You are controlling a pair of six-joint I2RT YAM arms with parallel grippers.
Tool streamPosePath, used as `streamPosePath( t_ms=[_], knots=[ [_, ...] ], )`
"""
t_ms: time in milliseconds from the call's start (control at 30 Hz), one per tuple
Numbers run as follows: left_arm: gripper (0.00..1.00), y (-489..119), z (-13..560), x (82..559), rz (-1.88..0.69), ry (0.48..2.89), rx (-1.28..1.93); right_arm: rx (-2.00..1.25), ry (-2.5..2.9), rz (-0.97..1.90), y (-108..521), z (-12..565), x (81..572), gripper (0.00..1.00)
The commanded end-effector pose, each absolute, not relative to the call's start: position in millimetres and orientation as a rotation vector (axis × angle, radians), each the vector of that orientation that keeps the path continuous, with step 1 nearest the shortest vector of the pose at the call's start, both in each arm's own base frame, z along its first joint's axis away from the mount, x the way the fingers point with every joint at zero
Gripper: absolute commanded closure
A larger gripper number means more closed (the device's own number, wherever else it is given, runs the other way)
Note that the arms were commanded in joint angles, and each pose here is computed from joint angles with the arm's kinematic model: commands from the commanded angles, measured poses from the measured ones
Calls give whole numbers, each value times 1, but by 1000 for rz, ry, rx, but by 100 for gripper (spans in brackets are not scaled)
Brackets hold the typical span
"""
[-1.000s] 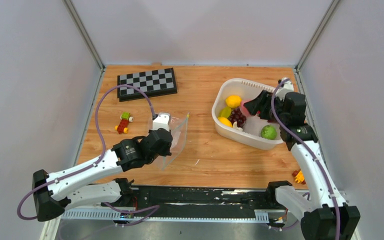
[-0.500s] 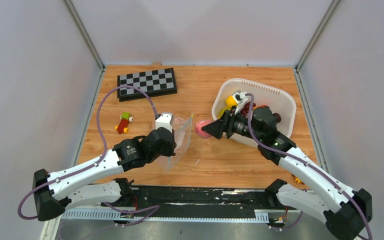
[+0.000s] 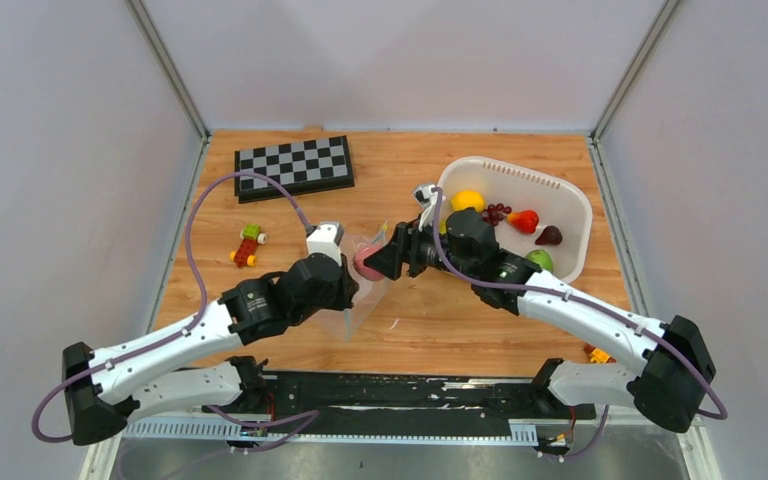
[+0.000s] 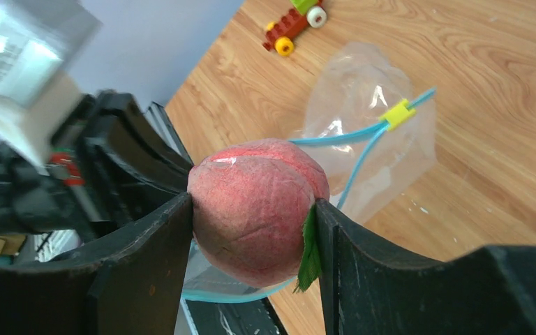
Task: Place the food in the zip-top bag and seal the zipper
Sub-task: Place the fake fruit in the zipper food storage bag.
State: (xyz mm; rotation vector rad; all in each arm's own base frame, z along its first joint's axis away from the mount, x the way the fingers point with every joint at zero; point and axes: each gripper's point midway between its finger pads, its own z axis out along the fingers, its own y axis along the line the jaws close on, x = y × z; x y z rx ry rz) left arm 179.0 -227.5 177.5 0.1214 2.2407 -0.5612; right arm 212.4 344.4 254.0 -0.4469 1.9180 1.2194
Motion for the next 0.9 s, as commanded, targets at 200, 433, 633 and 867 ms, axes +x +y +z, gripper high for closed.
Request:
streamPosePath(
  t_ms=[200, 433, 633, 867],
  knots=[
    [100, -223, 221, 187, -690, 2093, -33, -528, 1947, 918, 331, 254, 225, 51],
    [100, -218, 237, 186, -706, 2061, -38, -621, 1889, 943, 347, 264, 213, 26],
    [100, -215, 234, 188, -671, 2066, -28, -626, 1792, 1028, 349, 289, 200, 15],
    [100, -200, 264, 186, -649, 2031, -37, -578, 1679, 1071, 326, 322, 187, 33]
  ],
)
